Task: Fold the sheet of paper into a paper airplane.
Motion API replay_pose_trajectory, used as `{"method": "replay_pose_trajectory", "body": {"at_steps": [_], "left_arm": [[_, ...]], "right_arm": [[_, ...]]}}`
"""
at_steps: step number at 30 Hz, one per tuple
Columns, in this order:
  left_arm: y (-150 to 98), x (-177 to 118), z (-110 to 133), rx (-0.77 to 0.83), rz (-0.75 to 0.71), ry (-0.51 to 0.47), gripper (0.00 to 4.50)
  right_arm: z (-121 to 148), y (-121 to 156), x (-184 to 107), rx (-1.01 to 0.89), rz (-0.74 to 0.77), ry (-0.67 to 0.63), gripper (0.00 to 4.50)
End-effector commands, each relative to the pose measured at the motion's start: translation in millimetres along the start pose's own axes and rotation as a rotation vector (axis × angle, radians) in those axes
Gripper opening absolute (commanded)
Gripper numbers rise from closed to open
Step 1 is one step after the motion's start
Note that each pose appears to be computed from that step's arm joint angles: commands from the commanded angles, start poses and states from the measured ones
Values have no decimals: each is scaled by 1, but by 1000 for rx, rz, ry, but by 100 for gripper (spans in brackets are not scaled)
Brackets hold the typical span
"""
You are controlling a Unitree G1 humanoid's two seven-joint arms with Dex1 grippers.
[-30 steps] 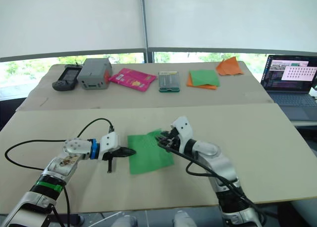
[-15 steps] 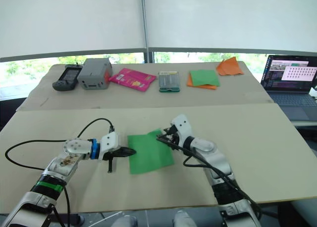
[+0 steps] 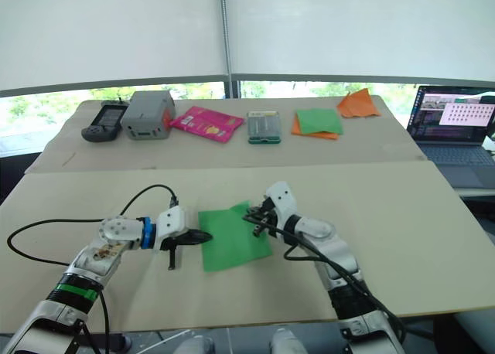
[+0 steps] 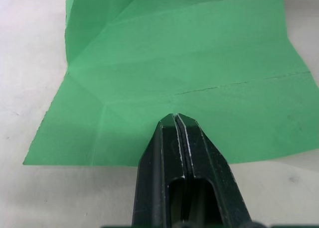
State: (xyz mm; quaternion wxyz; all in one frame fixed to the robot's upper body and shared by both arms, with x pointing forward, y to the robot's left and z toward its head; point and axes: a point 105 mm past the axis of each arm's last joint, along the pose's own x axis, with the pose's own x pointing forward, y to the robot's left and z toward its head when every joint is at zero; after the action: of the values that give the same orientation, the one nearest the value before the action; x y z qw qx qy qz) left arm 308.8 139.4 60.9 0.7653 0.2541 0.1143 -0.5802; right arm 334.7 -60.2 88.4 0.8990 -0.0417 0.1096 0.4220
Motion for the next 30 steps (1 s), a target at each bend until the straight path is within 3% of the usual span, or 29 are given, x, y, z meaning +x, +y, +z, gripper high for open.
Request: {"method": "replay_pose_trajectory", "body": {"at_steps": [1,8,17,23,30], "left_arm": [[2,-5,-4,-2,5,31,0],[6,-23,7,-40,40,-9,0],[-3,-34,10,-78,38,-12,0],[-5,-33,11,-81,36,-9,0],[-7,-26,10,-67,13,3,0]], "right_arm": [[18,9,-4,-35,27,-74,2],[30,39,-23,-192,7,-174,2],[-1,58,-19,-453,-28,-74,2],[-5,59,-16,-475,2,-53,2],[-20,67,-12,-612,168,85,2]]}}
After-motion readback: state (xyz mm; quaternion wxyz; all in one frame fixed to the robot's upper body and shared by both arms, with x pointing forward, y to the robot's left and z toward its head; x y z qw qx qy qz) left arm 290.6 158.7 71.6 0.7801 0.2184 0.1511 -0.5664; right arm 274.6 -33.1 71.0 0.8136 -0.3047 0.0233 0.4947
